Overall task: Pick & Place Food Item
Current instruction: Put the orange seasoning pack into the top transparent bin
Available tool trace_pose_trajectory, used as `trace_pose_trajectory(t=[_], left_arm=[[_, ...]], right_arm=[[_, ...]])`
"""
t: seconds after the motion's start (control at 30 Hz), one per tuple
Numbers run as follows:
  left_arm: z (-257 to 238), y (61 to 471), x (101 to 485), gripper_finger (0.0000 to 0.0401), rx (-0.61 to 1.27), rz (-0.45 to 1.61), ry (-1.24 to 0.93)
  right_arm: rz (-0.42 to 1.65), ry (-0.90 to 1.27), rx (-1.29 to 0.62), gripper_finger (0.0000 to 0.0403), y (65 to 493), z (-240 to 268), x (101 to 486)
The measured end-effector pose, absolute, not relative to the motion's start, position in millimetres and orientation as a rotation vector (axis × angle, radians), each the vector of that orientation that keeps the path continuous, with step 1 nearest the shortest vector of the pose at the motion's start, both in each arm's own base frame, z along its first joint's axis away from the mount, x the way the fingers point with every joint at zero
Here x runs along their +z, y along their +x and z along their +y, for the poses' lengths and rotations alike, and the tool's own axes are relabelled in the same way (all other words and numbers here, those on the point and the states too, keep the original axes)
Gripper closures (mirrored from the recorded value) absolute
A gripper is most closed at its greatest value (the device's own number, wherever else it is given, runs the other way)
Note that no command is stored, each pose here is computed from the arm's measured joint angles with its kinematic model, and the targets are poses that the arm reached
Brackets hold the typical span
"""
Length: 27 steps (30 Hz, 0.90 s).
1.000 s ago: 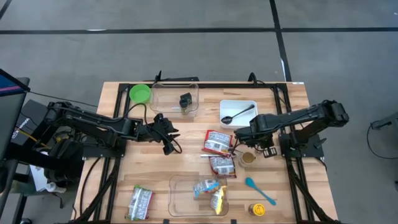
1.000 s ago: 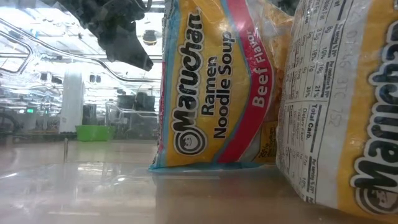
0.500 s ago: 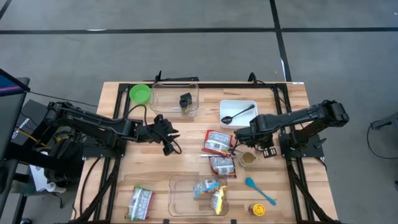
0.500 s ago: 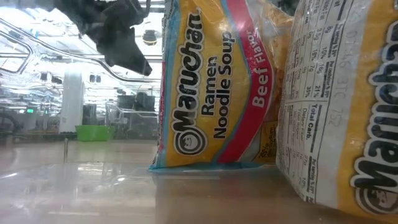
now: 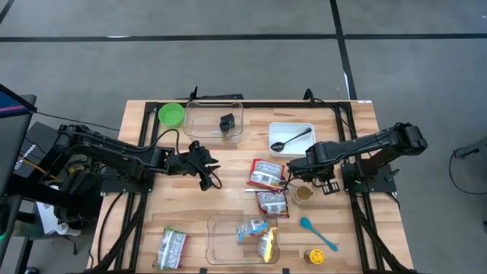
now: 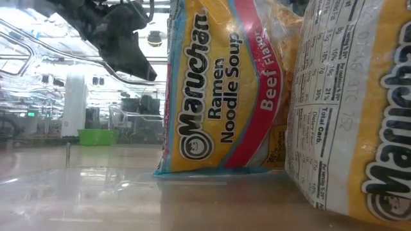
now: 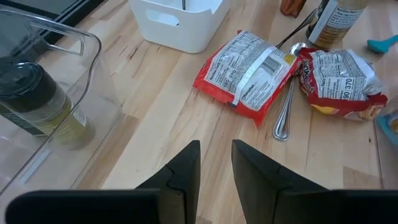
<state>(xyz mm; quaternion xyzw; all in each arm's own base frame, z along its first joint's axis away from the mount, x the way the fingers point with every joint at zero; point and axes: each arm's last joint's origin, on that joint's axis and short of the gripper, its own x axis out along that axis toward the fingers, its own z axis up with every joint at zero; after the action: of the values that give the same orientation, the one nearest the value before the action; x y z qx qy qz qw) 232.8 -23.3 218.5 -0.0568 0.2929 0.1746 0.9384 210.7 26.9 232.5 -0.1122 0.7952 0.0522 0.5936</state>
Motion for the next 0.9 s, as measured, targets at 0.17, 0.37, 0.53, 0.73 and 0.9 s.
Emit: trace_pose_trajectory(t=[0.17, 0.37, 0.53, 0.73, 0.9], left_arm=[[-23, 233, 219, 0.0316, 0.356, 0.598, -0.116], [-23, 233, 219, 0.0316, 0.357, 0.598, -0.116], [-23, 233, 219, 0.0316, 0.357, 0.597, -0.116], [-23, 233, 219, 0.0316, 0.356, 0.591, -0.119], [-23, 234, 220, 0.0316, 0.355, 0.585, -0.12]], right_arm=[[1.842, -0.263, 0.124, 0.0397, 211, 27, 232], [1.839, -0.266, 0.121, 0.04, 212, 27, 232], [1.828, -0.264, 0.118, 0.0402, 213, 27, 240], [1.729, -0.225, 0.036, 0.0402, 216, 27, 263], [1.632, -0.224, 0.007, 0.0402, 215, 27, 289]])
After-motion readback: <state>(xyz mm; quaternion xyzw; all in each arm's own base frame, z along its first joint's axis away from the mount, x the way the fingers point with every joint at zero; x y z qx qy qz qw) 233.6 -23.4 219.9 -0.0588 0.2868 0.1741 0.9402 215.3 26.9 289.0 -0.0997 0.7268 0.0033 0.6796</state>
